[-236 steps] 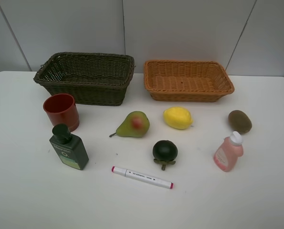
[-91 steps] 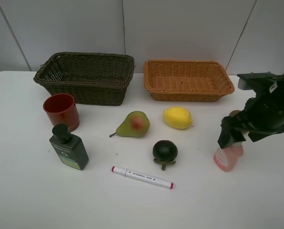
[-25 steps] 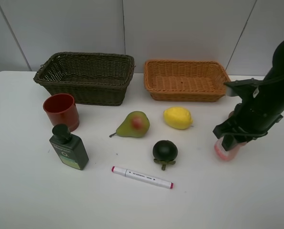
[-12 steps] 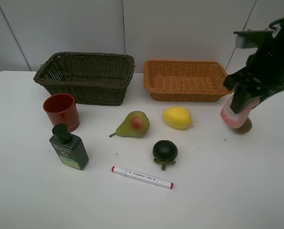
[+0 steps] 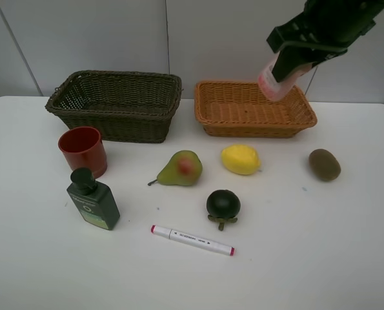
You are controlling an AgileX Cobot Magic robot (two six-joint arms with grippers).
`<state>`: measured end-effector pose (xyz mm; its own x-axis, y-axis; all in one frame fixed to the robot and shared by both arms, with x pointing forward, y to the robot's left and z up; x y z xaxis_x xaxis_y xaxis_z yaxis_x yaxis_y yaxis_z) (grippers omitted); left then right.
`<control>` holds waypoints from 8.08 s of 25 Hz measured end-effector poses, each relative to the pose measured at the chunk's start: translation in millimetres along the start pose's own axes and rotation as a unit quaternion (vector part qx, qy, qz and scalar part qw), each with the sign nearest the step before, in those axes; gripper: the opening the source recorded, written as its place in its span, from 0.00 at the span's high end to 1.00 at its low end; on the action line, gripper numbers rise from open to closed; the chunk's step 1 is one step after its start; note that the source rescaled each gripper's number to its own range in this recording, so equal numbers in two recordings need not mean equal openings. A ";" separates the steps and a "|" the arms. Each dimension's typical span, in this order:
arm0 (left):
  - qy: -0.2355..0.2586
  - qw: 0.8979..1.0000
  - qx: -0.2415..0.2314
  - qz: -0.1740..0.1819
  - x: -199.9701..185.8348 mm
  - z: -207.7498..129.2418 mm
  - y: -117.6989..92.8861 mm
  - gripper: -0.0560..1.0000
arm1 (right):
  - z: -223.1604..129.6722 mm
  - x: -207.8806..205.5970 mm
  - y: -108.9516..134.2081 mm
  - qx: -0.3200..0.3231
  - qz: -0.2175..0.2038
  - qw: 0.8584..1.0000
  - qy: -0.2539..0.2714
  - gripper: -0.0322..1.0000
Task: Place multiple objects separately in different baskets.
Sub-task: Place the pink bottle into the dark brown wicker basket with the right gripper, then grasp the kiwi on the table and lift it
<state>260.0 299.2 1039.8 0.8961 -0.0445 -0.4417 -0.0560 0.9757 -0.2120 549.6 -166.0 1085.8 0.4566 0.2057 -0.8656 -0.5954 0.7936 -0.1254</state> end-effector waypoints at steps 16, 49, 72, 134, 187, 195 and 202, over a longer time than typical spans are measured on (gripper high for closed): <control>0.000 1.000 0.000 0.000 0.0 0.0 0.0 0.00 | 63.8 89.9 37.5 -0.041 -0.003 0.986 -0.164 0.75; 0.000 1.000 0.000 0.000 0.0 0.0 0.0 0.00 | 118.7 226.4 96.8 -0.062 0.041 0.983 -0.170 0.75; 0.000 1.000 0.000 0.000 0.0 0.0 0.0 0.00 | 114.8 251.1 103.6 -0.059 0.040 0.980 -0.184 0.75; 0.000 1.000 0.000 0.000 0.0 0.0 0.0 0.00 | 115.1 86.1 78.2 -0.120 0.018 0.988 -0.093 0.00; 0.000 1.000 0.000 0.000 0.2 -0.2 0.0 0.00 | -38.2 -20.8 -112.8 0.129 -0.112 0.979 0.108 0.01; 0.000 1.000 0.000 0.000 0.2 -0.2 0.0 0.00 | -76.5 17.4 -98.9 0.133 -0.084 0.975 0.155 0.01; 0.000 1.000 0.000 0.000 0.2 -0.2 0.0 0.00 | -98.3 49.3 -90.8 0.128 -0.079 0.978 0.147 0.01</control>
<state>260.1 299.2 1039.5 0.8957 -0.0445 -0.4425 -0.0562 0.9757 -0.2119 561.1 -284.2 1006.8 0.2976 -0.0739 -0.9518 -0.3314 0.9270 -0.1755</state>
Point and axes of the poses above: a point on each arm's last joint axis where the gripper is mounted, x pointing out along that axis toward the gripper, y along the wrist's bending axis when the last joint is at zero, z = x × y, the point moved 3 cm from there along x, pointing out along that axis toward the gripper, and after that the axes turned 9 degrees about -x, right-handed, at the moved point
